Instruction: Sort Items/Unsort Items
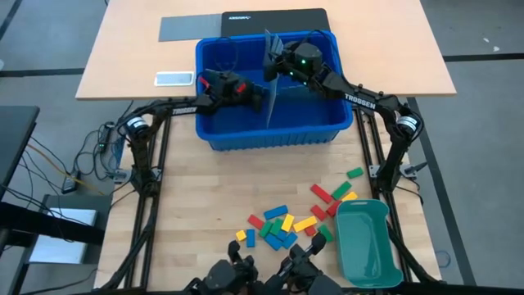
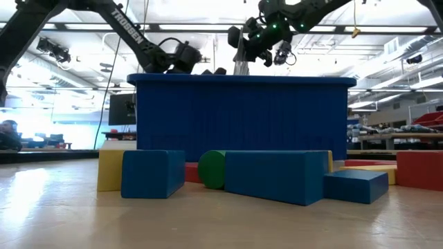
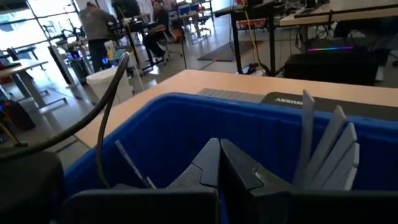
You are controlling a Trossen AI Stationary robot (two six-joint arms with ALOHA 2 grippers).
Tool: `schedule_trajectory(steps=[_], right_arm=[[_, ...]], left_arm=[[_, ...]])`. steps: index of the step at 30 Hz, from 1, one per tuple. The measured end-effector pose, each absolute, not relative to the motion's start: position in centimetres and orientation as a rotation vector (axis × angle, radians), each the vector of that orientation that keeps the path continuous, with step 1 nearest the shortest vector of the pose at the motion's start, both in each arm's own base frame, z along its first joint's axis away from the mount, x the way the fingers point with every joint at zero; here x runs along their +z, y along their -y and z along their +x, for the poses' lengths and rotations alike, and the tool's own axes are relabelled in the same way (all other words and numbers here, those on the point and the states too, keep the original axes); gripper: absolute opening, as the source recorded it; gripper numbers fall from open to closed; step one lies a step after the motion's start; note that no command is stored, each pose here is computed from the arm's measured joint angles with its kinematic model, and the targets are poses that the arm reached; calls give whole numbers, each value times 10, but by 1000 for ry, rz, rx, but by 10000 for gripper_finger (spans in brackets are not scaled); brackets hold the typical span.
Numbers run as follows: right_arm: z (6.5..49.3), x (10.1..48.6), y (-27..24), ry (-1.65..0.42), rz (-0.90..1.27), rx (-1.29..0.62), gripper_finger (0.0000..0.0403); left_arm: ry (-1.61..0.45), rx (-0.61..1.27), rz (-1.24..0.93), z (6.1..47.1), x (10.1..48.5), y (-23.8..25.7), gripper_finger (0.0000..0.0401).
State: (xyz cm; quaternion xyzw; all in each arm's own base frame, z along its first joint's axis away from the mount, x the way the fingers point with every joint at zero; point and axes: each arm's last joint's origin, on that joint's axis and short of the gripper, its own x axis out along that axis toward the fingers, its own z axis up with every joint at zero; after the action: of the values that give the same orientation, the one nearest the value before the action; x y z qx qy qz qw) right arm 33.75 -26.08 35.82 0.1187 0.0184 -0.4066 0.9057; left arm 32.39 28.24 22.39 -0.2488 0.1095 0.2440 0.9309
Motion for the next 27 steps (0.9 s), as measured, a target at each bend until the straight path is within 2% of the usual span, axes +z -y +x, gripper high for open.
schedule_trajectory(steps=[13, 18, 24, 27], right_arm=[[331, 348, 269, -75, 223, -857, 0], [335, 358, 269, 27, 175, -786, 0], [339, 347, 270, -39, 204, -749, 3], [343, 365, 263, 9, 173, -729, 10]], left_arm=[[-261, 531, -548, 318, 220, -286, 0], [-259, 533, -559, 318, 220, -286, 0], [-262, 534, -568, 317, 219, -287, 0], [-274, 536, -576, 315, 218, -288, 0]])
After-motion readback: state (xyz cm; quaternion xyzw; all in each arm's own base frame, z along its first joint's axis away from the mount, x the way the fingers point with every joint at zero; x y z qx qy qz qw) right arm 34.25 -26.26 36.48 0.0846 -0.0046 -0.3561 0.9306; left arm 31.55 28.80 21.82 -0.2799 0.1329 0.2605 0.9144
